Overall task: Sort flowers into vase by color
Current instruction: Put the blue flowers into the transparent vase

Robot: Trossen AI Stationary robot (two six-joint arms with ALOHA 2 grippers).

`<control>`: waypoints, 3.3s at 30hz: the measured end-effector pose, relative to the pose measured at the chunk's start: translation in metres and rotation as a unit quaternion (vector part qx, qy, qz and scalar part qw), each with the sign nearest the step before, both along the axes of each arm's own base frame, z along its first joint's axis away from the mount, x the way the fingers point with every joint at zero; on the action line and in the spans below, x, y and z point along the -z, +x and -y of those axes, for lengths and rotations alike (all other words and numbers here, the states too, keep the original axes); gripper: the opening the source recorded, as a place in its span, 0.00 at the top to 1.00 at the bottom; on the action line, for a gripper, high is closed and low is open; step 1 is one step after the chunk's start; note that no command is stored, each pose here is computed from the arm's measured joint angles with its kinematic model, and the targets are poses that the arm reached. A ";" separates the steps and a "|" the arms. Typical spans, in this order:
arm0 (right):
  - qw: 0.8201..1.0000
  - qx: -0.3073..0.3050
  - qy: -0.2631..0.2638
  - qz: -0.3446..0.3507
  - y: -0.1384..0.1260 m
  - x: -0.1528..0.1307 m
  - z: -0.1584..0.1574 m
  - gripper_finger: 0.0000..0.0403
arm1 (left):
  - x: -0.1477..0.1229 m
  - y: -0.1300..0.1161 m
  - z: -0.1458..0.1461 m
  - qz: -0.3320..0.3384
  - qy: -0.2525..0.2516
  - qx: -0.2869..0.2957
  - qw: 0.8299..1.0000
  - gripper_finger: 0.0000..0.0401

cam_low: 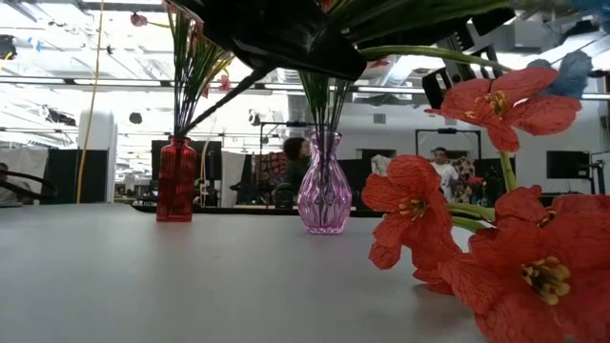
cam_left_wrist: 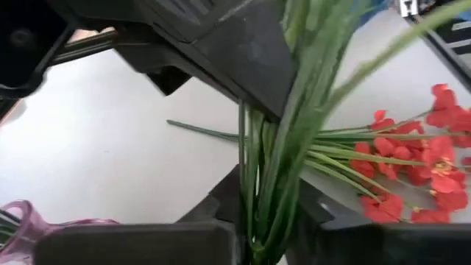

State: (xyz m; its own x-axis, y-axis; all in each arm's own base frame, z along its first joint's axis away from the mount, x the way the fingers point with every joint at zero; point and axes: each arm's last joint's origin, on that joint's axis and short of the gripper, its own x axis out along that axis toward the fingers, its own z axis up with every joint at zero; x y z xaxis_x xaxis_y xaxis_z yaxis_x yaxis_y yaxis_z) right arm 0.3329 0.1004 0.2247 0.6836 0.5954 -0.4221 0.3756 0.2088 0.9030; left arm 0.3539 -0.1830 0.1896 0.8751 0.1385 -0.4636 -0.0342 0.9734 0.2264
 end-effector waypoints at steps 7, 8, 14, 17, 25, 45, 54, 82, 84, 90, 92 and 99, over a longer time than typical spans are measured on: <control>0.999 -0.017 -0.024 0.020 0.000 0.000 -0.001 0.86 | 0.000 0.000 0.000 -0.001 0.001 0.005 1.000 0.98; 0.999 -0.021 -0.031 0.027 0.000 0.000 -0.001 0.85 | 0.000 0.000 0.000 -0.001 0.001 0.005 1.000 0.98; 0.995 -0.045 -0.070 0.062 0.000 0.000 -0.001 0.71 | 0.000 0.000 0.000 -0.001 0.001 0.005 1.000 0.99; 0.991 -0.060 -0.089 0.082 0.000 0.000 -0.001 0.63 | 0.000 0.000 0.001 -0.005 -0.007 0.017 1.000 0.99; 0.974 -0.111 -0.114 0.162 0.000 -0.011 0.003 0.55 | -0.006 0.002 0.005 -0.003 -0.040 0.039 0.998 0.99; 0.864 -0.075 -0.419 0.269 -0.105 -0.106 0.041 0.55 | -0.046 0.017 0.012 0.059 -0.071 0.020 0.996 0.99; 0.820 -0.037 -0.513 0.253 -0.158 -0.125 0.051 0.55 | -0.086 0.028 0.013 0.134 -0.078 -0.039 0.987 0.99; 0.729 -0.050 -0.567 0.380 -0.149 -0.139 0.015 0.55 | -0.135 0.055 -0.037 0.349 -0.134 -0.018 0.927 1.00; 0.726 -0.044 -0.566 0.388 -0.143 -0.139 0.012 0.55 | -0.135 0.055 -0.037 0.350 -0.133 -0.017 0.927 1.00; 0.718 -0.028 -0.563 0.408 -0.125 -0.137 0.003 0.55 | -0.135 0.054 -0.036 0.351 -0.132 -0.016 0.927 1.00; 0.716 -0.020 -0.558 0.418 -0.120 -0.137 0.000 0.55 | -0.136 0.054 -0.035 0.353 -0.134 -0.011 0.926 1.00; 0.716 -0.031 -0.555 0.424 -0.121 -0.136 -0.005 0.55 | -0.135 0.054 -0.033 0.348 -0.134 0.003 0.928 1.00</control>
State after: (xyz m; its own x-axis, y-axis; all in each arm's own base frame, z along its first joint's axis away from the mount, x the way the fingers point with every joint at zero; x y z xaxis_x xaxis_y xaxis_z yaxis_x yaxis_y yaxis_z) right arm 0.2115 0.1055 0.3607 0.9607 0.2556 -0.1080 -0.2494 0.9661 0.0672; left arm 0.4075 -0.1498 0.3247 0.9761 0.0935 0.1962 -0.0752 0.9922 -0.0989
